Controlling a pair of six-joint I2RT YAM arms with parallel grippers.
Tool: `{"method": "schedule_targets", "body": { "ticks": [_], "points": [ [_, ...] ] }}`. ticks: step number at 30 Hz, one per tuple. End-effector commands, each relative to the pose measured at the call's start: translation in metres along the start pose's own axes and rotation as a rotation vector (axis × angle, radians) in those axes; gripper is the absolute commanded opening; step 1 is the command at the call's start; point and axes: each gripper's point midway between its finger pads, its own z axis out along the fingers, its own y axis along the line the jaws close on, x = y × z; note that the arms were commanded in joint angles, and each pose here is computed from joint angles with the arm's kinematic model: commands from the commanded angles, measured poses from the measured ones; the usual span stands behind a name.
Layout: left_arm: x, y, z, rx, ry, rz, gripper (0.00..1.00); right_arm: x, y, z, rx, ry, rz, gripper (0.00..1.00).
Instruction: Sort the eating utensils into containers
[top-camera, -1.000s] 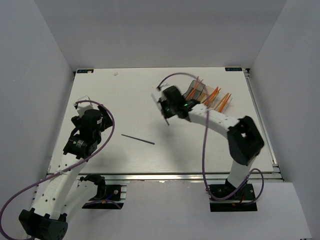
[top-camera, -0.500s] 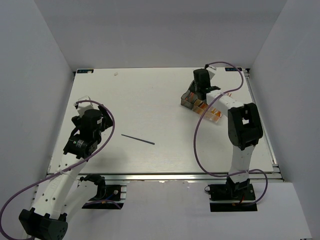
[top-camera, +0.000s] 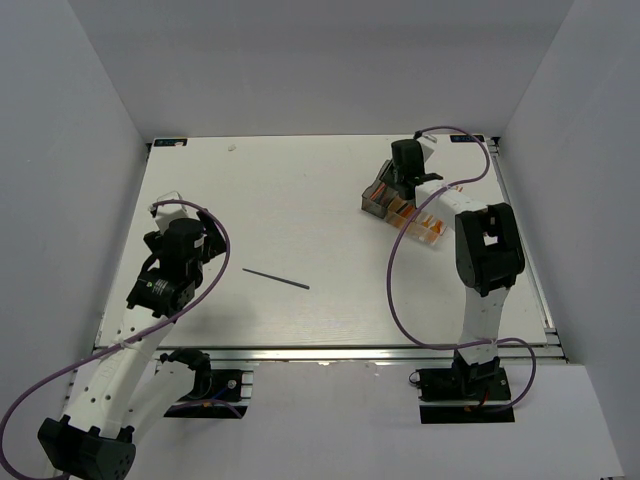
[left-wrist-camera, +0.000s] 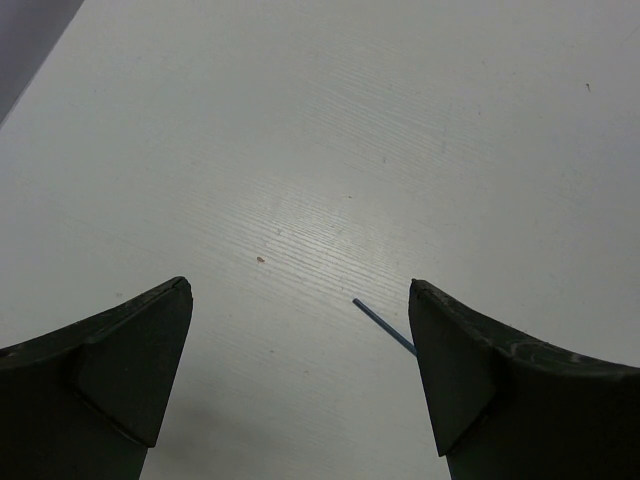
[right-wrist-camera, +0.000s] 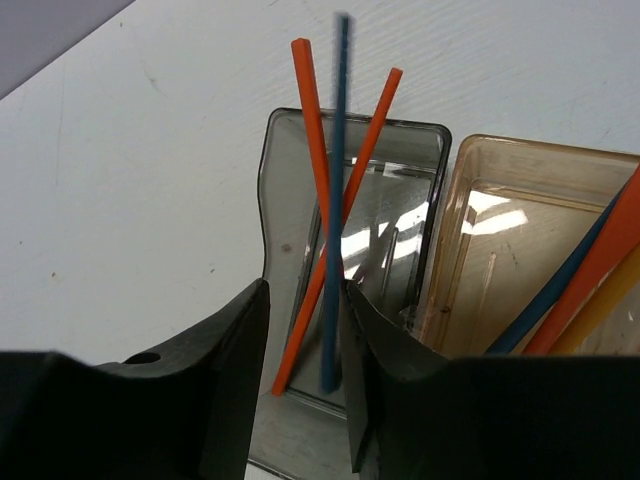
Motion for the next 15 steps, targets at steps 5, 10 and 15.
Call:
{"method": "schedule_targets", "body": {
  "ticks": [5,10,15],
  "points": [
    [-0.002,-0.001,0.001,0.007,-0.008,-0.001,0.98,-0.038,0.027,-0.02,-0.09,-0.062,-0.017,0.41],
    [-0.002,-0.001,0.001,0.004,-0.008,0.0,0.98,-0.049,0.046,-0.042,-0.175,-0.065,-0.088,0.41],
    [-0.002,0.0,0.001,0.002,-0.011,-0.003,0.98,-0.017,0.076,-0.067,-0.298,0.035,-0.357,0.47]
  ]
}}
